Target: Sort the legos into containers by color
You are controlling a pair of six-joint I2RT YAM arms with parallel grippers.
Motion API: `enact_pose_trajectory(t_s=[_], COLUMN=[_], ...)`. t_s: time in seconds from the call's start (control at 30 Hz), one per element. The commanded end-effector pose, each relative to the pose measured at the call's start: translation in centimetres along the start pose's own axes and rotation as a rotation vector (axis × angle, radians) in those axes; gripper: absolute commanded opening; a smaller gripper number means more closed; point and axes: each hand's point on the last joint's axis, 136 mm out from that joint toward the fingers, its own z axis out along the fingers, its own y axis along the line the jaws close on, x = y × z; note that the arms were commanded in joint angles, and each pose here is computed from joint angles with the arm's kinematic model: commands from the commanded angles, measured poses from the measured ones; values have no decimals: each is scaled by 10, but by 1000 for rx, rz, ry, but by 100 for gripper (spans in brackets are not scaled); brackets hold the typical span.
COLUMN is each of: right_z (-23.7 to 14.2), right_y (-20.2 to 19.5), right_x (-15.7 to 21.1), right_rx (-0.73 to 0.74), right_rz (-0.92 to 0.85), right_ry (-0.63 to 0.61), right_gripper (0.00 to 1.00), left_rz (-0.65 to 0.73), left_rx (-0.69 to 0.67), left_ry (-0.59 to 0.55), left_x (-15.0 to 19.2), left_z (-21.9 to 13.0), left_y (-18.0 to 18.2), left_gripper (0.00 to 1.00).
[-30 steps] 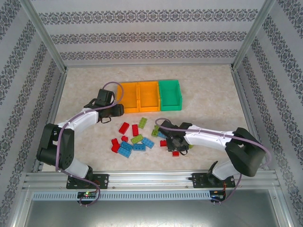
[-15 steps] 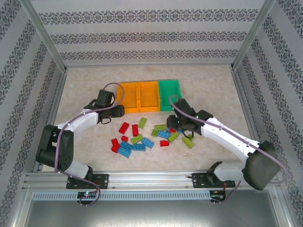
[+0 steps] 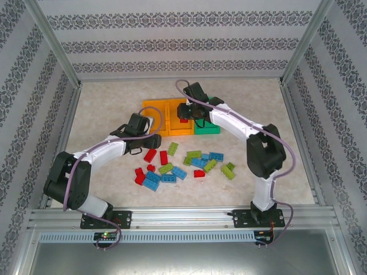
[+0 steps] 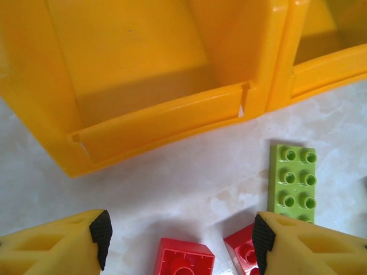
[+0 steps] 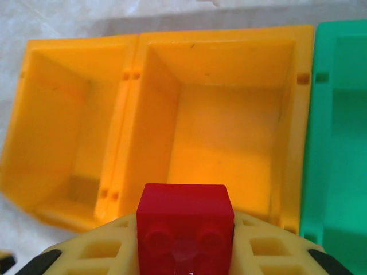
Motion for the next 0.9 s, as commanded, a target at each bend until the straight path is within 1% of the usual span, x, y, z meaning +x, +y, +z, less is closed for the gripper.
enact_pose_trajectory(t_s=[0.0, 0.1, 0.2, 0.3, 0.37, 0.43, 0.53, 0.67, 0.7, 0.8, 0.87], right_z=[10, 24, 32, 39, 41, 42, 43, 36, 32, 15, 4], right_y=[-12, -18, -22, -24, -26, -27, -26, -23, -22, -21, -25], right_x=[-12, -15, -16, -15, -14, -14, -15, -20, -21, -27, -28], right_rx=[60, 89, 106, 111, 113, 111, 99, 73, 61, 41, 40], right_rz=[-24, -30, -27, -26, -28, -29, -36, -36, -34, -34, -28], right_ry=[4, 15, 22, 32, 35, 38, 38, 31, 24, -8, -27], right_gripper=[32, 34, 38, 43, 48, 52, 54, 57, 59, 68, 70], left_rz=[54, 66, 34, -40, -69, -77, -67, -58, -56, -57, -59], left_rx=[38, 45, 26, -29, -56, -68, -110, -114, -107, -125, -121], left_ry=[-11, 4, 37, 61, 68, 79, 101, 119, 124, 152, 163], left_x=[1, 5, 11, 20, 26, 34, 43, 49, 51, 59, 62], left_z=[-4, -4, -5, -8, -9, -10, -9, -7, -5, 0, 3], left_y=[-14, -21, -22, -13, -8, -4, 4, 6, 5, 9, 9], left_gripper=[68, 69, 68, 69, 68, 68, 68, 67, 66, 66, 65])
